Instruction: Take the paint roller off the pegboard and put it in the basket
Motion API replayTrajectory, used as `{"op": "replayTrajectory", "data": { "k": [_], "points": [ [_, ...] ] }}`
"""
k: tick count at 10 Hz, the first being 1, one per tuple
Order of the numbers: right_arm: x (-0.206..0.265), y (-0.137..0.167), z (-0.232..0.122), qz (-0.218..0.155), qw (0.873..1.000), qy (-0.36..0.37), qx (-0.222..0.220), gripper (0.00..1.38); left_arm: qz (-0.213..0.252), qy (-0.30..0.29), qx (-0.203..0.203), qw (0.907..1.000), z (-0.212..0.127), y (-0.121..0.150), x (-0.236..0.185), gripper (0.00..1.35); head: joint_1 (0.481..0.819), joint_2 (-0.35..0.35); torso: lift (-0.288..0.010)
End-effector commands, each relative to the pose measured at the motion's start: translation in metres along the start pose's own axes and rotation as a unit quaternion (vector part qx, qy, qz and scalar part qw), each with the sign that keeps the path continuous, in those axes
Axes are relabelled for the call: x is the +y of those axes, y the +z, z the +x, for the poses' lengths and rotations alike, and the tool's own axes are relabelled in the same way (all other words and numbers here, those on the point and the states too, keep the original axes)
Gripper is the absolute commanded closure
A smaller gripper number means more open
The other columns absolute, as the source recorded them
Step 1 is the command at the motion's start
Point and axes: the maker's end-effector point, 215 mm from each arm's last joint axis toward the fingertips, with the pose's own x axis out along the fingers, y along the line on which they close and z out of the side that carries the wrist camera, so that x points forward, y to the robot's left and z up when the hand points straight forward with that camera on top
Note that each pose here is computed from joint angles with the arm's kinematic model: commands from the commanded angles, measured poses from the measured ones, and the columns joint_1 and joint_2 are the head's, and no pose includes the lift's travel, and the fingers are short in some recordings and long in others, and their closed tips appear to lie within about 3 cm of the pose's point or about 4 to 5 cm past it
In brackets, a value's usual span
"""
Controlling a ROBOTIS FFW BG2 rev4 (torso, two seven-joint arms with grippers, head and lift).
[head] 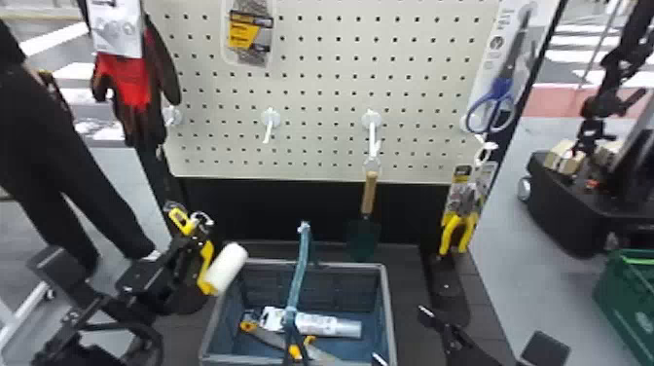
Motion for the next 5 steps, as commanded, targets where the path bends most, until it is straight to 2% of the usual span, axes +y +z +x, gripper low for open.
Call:
{"op": "replayTrajectory", "data": {
  "k": [1, 5],
  "points": [
    [0.0, 0.0, 0.0, 0.0, 1.0, 0.0, 0.0, 0.25, -0.055, 0.01, 0.001, 0.9984, -0.004, -0.02, -0.008, 1.22, 0.549, 0.0, -0.1],
    [0.0, 0.0, 0.0, 0.001, 1.0, 0.0, -0.001, 0.25, -0.128, 0.008, 0.019, 0.9915, 0.004, -0.06, -0.023, 1.22, 0.549, 0.0, -0.1]
  ]
}}
